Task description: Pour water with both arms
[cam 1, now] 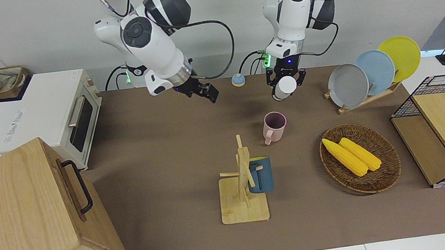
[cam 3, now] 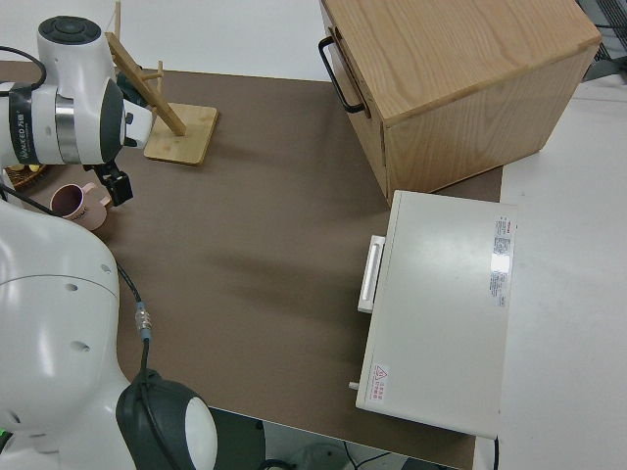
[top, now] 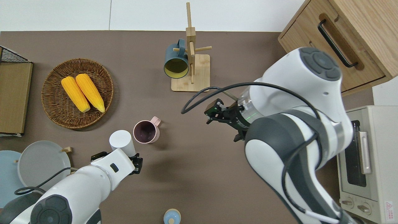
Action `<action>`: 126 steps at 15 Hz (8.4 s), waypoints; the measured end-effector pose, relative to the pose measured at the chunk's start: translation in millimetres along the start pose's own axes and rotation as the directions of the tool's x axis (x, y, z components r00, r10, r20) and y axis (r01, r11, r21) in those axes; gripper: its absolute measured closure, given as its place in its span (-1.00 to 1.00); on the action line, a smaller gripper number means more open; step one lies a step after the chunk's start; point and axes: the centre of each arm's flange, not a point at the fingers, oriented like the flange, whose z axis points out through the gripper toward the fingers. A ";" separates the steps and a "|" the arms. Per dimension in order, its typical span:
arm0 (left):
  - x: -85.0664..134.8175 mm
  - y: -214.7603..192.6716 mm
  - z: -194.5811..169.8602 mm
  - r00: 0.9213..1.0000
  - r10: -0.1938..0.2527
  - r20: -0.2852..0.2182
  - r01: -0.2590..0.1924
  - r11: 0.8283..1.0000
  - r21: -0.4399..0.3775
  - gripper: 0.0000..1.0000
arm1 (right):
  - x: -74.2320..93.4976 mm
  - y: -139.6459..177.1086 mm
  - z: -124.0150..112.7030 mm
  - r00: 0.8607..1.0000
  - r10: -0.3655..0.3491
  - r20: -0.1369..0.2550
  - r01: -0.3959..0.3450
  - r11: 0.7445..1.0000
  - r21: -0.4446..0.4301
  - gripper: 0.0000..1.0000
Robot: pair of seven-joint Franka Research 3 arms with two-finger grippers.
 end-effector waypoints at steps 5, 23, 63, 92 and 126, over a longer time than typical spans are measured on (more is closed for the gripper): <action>-10.4 11.3 12.1 0.996 0.028 0.080 -0.029 1.000 0.007 -0.30 | 33.8 61.6 -58.8 0.976 -0.166 -0.143 0.154 0.984 -0.089 -0.99; 8.1 15.6 51.7 0.961 0.031 0.274 -0.045 0.998 0.046 -0.30 | 79.2 201.8 -172.8 0.799 -0.555 -0.232 0.468 0.816 -0.339 -0.99; 65.4 25.0 54.9 0.833 0.045 0.551 -0.107 0.991 0.082 -0.30 | 67.1 192.5 -182.7 0.778 -0.575 -0.253 0.483 0.805 -0.343 -0.99; 63.9 21.9 43.5 0.888 0.038 0.459 -0.072 0.996 0.056 -0.30 | 67.0 192.4 -182.7 0.778 -0.575 -0.253 0.484 0.805 -0.343 -0.99; 137.8 -226.8 -102.3 0.833 -0.466 -0.299 0.514 0.851 0.106 -0.30 | 67.0 192.4 -182.7 0.778 -0.575 -0.253 0.484 0.805 -0.343 -0.99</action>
